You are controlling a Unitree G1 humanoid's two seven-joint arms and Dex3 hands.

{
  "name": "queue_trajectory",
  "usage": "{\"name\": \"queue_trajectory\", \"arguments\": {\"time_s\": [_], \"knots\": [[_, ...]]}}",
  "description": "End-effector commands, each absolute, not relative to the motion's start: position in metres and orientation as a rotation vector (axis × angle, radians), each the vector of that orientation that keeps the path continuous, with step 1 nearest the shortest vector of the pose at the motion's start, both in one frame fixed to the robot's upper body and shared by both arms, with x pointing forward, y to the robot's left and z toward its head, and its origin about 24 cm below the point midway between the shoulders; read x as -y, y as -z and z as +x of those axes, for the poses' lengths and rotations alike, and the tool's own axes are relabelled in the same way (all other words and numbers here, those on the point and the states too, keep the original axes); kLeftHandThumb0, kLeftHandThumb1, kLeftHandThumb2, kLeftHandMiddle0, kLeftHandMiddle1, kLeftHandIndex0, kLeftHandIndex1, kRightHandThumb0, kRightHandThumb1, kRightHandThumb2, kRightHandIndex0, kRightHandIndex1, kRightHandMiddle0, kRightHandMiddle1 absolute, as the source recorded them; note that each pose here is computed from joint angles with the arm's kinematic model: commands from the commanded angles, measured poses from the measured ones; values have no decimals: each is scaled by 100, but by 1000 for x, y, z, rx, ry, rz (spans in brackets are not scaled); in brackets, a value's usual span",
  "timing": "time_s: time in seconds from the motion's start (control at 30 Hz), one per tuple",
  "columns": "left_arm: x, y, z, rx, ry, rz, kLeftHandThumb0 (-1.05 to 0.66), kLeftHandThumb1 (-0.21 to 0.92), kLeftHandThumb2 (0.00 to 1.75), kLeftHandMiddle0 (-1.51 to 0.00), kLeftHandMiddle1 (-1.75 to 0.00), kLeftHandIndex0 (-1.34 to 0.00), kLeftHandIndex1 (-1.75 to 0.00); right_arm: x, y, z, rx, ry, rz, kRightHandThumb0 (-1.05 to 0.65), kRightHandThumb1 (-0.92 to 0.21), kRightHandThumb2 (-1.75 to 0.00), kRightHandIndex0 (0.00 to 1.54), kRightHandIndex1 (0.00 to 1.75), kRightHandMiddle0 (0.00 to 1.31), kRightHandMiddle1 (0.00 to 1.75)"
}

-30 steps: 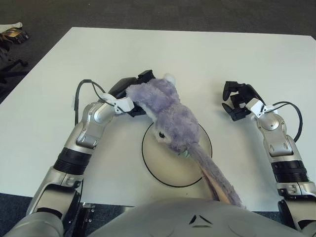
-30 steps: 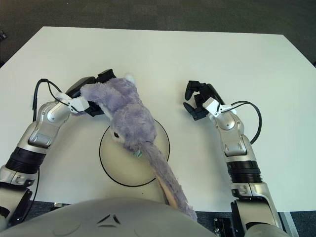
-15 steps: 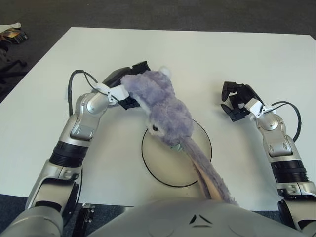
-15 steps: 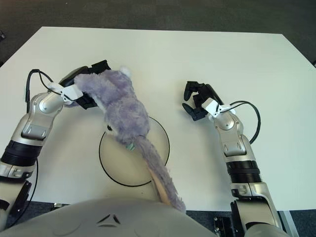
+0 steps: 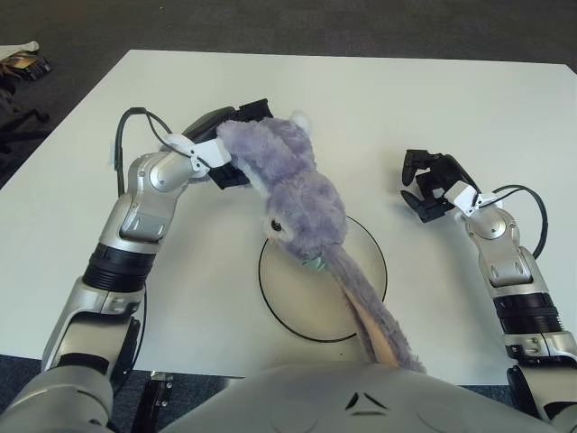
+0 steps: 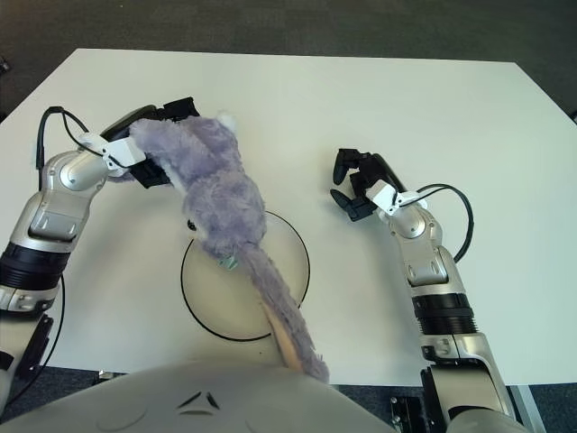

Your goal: Put the doll into the plate.

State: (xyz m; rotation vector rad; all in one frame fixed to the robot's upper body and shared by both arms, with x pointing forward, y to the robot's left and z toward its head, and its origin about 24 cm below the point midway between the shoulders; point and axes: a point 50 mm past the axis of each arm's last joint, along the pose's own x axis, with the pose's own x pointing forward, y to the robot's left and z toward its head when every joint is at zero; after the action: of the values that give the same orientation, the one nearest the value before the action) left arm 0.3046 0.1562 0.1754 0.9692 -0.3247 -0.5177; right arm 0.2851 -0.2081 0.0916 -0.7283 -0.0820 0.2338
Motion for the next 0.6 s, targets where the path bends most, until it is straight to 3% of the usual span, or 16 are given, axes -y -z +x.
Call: {"name": "queue_trajectory", "arguments": {"time_s": [0.0, 0.57], "knots": [[-157, -193, 307, 347, 519, 1005, -57, 9, 158, -120, -175, -80, -175, 209, -90, 284, 83, -232, -748, -52, -19, -146, 126, 175, 71, 175], [-164, -225, 318, 214, 630, 1027, -57, 9, 159, -120, -175, -80, -175, 200, -95, 284, 148, -196, -765, -52, -21, -144, 127, 175, 70, 175]]}}
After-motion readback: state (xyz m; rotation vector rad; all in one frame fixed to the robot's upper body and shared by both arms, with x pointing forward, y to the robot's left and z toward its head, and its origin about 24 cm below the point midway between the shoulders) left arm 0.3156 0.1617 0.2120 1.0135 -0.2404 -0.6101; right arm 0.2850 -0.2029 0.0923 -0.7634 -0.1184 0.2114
